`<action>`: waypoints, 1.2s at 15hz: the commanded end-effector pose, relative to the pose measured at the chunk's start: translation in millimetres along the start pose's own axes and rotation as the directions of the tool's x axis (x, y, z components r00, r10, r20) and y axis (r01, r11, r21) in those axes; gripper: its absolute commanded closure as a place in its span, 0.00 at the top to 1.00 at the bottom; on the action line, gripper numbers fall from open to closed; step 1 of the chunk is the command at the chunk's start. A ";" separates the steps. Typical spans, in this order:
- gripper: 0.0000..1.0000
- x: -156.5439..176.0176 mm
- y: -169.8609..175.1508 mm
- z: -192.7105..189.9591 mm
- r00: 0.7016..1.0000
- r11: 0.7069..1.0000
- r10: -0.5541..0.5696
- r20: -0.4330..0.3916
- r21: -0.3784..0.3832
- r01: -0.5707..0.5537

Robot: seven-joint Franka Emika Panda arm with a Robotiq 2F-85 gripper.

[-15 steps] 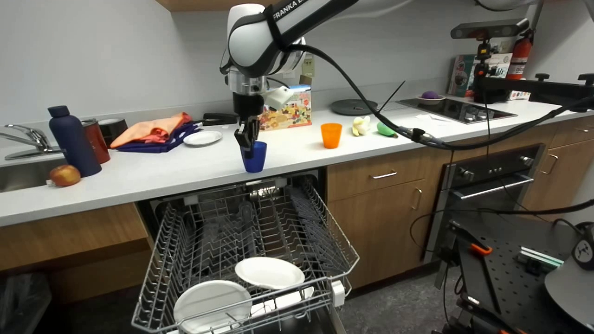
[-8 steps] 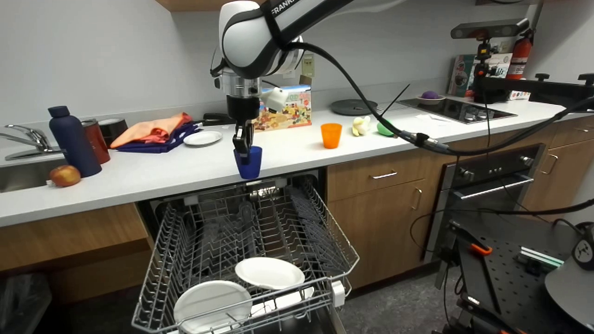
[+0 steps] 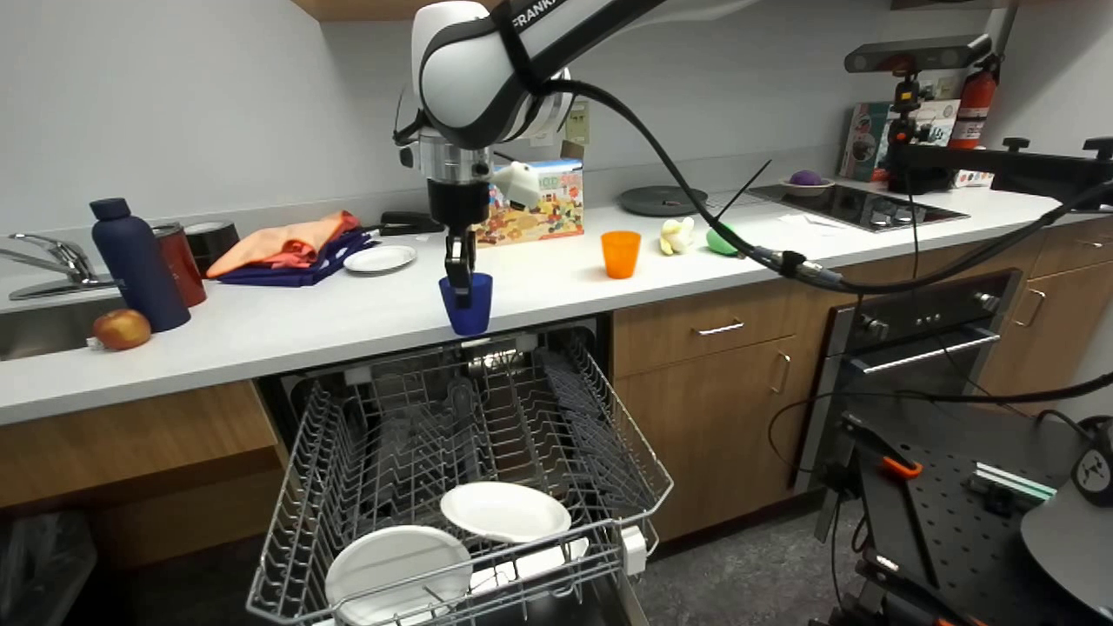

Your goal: Put the cup in the dishwasher

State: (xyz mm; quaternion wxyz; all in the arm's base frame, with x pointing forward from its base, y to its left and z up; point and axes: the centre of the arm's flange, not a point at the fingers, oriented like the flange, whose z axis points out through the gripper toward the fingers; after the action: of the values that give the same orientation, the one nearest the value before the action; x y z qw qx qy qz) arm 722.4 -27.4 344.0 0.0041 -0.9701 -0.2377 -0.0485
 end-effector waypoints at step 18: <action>0.53 1.3 0.4 1.4 0.999 0.999 -0.031 -0.031 -0.013 0.031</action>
State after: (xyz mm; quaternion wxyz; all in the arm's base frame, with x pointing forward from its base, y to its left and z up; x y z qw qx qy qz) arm 723.8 -27.3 342.0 -0.0006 -0.9660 -0.2506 -0.0633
